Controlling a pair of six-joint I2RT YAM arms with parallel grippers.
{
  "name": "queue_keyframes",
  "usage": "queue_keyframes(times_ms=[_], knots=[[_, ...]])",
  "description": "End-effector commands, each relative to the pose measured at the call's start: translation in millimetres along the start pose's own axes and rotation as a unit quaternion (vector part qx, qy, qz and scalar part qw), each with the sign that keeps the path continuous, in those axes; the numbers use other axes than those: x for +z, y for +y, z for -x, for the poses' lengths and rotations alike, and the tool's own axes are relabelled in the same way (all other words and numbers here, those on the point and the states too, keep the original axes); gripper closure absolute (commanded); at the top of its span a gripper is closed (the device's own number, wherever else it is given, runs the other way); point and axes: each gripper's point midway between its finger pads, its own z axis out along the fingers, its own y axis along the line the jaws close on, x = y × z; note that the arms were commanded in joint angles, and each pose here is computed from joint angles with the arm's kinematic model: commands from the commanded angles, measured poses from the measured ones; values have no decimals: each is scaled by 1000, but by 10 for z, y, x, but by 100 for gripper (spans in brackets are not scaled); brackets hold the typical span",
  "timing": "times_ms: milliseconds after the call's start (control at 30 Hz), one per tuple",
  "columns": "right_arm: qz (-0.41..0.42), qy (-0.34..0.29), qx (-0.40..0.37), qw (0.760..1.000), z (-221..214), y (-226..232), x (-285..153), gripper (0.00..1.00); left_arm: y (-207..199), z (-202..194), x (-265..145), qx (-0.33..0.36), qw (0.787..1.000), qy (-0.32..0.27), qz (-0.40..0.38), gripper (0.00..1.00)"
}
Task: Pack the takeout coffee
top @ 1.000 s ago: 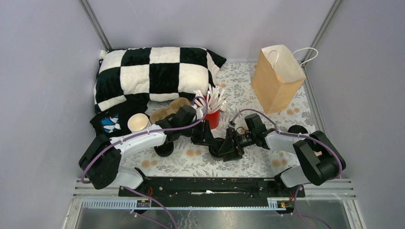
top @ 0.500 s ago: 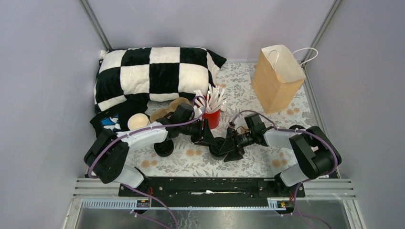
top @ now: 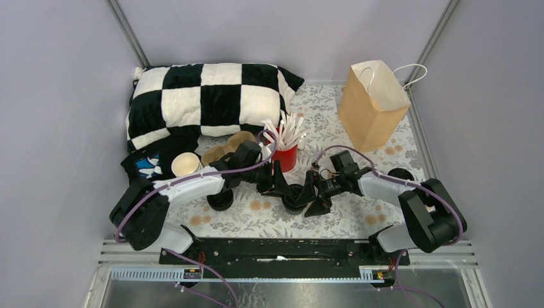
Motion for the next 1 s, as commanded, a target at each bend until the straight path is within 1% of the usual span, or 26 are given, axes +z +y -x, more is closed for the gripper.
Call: queue_keyframes(times_ms=[0,100,233,333,533,633,733,833,900,967], knots=[[-231,-123,-17,965,330,-906,-166,17,1297,-606,-331,-47,950,25,307,49],[-192,-116,-65,972,365,-571,-198,13,889,-405,-323,7,966,-2,258,39],[-145,-110,-96,979,362,-278,-201,10,531,-263,-386,45,977,-31,208,26],[-130,-103,-103,981,365,-178,-202,8,387,-241,-405,58,981,-39,180,19],[-90,-96,-110,985,410,103,-201,4,111,-203,-411,76,988,-41,129,10],[-78,-94,-113,986,435,224,-219,1,-26,-159,-433,82,990,-47,109,8],[-67,-88,-114,987,446,314,-221,0,-91,-97,-488,64,991,-56,99,8],[-57,-81,-115,988,438,365,-215,0,-77,-32,-584,36,993,-76,87,9],[-52,-72,-113,990,413,359,-205,0,-108,-23,-645,25,994,-85,68,10],[-48,-64,-111,991,381,346,-193,0,-166,-21,-685,21,994,-93,45,9]])
